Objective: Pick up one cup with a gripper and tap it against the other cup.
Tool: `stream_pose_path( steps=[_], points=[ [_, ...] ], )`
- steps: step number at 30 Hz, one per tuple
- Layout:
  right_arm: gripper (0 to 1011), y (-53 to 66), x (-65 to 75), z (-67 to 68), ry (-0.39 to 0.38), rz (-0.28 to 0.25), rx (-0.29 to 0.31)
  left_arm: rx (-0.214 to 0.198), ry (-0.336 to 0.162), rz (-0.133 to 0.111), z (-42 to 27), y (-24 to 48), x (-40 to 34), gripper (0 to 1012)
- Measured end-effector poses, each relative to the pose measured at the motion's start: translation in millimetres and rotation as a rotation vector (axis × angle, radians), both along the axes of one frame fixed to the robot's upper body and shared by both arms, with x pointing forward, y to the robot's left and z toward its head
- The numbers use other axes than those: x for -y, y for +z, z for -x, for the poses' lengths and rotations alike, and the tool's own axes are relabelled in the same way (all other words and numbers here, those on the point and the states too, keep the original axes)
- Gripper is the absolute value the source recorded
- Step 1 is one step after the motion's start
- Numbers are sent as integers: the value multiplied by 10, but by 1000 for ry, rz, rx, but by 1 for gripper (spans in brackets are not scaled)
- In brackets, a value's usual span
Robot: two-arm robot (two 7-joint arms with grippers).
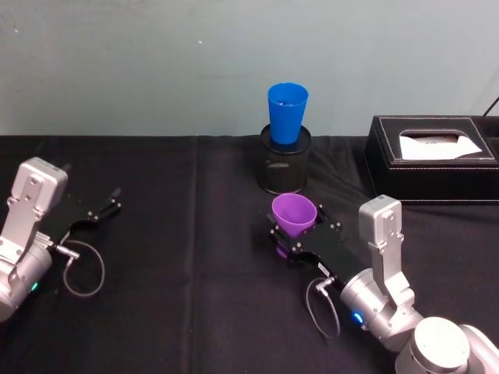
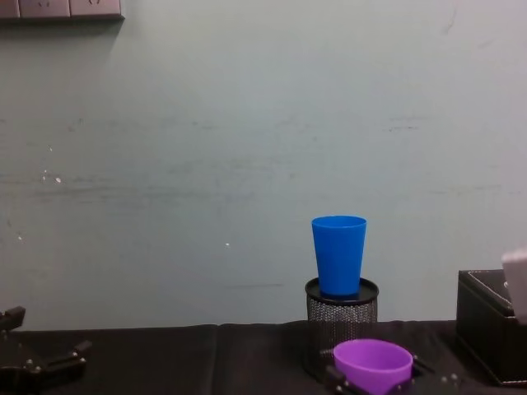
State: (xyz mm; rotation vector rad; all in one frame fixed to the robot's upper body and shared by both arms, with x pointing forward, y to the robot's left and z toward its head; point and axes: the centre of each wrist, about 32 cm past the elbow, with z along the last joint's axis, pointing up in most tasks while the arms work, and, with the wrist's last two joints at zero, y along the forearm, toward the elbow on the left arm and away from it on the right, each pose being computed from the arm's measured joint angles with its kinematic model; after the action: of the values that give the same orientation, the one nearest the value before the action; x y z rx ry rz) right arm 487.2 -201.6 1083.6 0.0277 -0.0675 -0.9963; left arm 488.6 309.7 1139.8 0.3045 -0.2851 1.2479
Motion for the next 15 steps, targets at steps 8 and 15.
stream_pose_path(
  steps=[8, 15],
  points=[
    [878, -33, -4, 12, 6, -30, -19, 0, 0, 0, 0, 0, 0, 1000],
    [1003, 150, -2, 54, 10, -49, 14, 0, 0, 0, 0, 0, 0, 1000]
  ],
)
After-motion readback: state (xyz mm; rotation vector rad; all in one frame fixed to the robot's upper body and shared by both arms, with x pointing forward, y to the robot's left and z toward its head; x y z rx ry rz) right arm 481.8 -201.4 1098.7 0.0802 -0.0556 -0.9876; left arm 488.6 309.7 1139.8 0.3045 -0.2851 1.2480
